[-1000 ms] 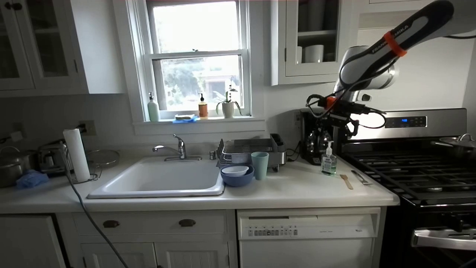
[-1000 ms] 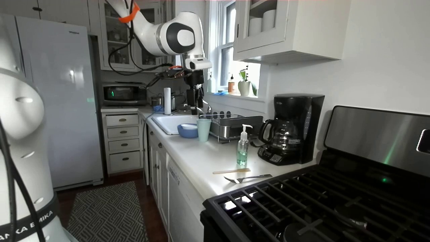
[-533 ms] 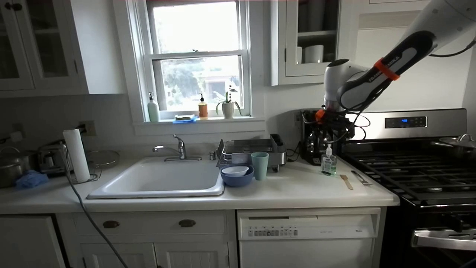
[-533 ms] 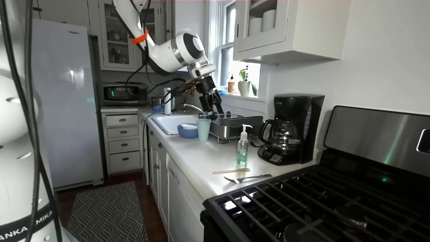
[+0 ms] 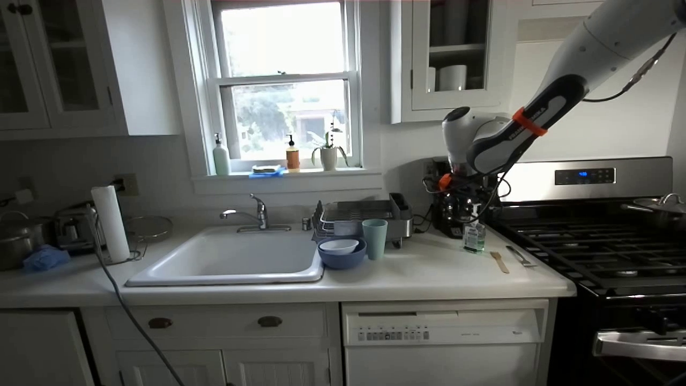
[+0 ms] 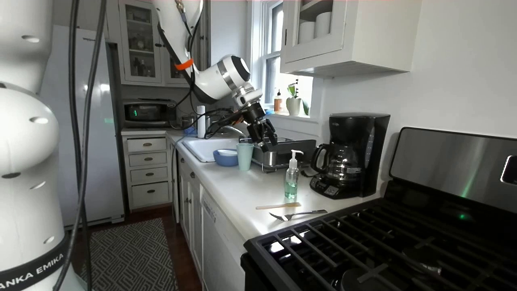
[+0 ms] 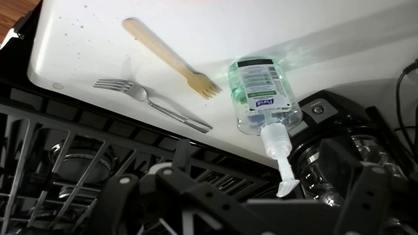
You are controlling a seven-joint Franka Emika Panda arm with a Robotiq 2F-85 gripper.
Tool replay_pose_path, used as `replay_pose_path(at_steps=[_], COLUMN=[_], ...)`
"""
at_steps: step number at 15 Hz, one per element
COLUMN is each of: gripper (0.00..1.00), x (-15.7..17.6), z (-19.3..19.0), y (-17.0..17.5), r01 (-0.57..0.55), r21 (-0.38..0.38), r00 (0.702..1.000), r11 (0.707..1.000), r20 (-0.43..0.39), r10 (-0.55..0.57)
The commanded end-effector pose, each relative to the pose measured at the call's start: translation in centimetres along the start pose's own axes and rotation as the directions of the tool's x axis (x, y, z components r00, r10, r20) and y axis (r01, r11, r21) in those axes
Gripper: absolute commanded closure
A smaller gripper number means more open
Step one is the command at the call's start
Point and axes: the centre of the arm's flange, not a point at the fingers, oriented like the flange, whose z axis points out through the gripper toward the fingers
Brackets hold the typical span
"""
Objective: Shift the clear bottle to the left
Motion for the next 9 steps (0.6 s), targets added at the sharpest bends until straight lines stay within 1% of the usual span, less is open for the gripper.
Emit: replay_pose_path(at_steps=[1, 5, 9], gripper=[0.0, 0.0, 0.0], x=[-0.6, -0.3, 0.5], z=[1.7, 3.7, 5.4], y=[-2.9, -4.3, -5.4], r01=[-0.02, -0.038, -0.056], r21=[-0.023, -0.028, -0.041], r00=[0.999, 0.998, 0.995], r11=[1.0, 0.999, 0.998], r20=[-0.049, -0.057, -0.087], r10=[0.018, 0.037, 0.052])
